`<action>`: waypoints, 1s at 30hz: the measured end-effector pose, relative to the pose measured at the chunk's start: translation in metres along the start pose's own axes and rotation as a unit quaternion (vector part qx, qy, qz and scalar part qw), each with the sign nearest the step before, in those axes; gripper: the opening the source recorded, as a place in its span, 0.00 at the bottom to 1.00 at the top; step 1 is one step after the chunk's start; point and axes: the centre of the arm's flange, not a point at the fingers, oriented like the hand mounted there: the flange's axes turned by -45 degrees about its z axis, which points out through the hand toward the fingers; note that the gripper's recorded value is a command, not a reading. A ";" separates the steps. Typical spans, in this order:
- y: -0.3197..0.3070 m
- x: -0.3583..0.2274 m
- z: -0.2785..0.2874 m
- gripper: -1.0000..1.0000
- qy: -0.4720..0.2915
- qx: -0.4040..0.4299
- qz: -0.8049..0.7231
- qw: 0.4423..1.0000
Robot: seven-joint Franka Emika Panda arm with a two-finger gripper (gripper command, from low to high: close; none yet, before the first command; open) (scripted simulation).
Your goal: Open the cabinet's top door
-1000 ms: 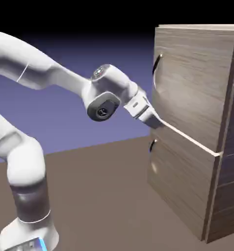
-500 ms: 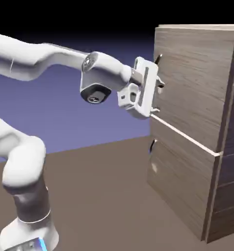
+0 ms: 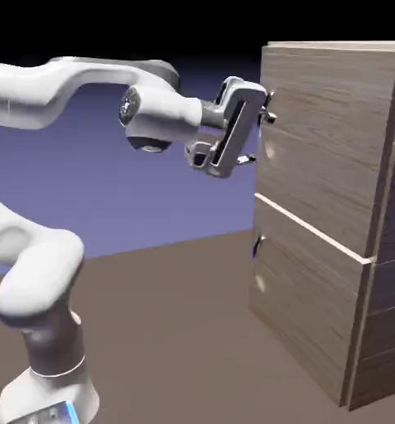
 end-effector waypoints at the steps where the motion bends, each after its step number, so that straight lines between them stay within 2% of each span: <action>1: 0.001 -0.003 -0.001 0.50 -0.002 0.006 0.025 1.000; 12: 0.024 -0.037 -0.001 0.50 -0.042 0.057 0.290 0.955; 23: 0.065 -0.076 0.016 0.50 -0.095 0.078 0.527 0.841; 25: 0.068 -0.079 0.018 0.50 -0.098 0.079 0.542 0.831; 29: 0.059 -0.082 0.057 0.50 -0.098 0.079 0.542 0.831; 30: 0.057 -0.082 0.066 0.00 -0.098 0.079 0.542 0.831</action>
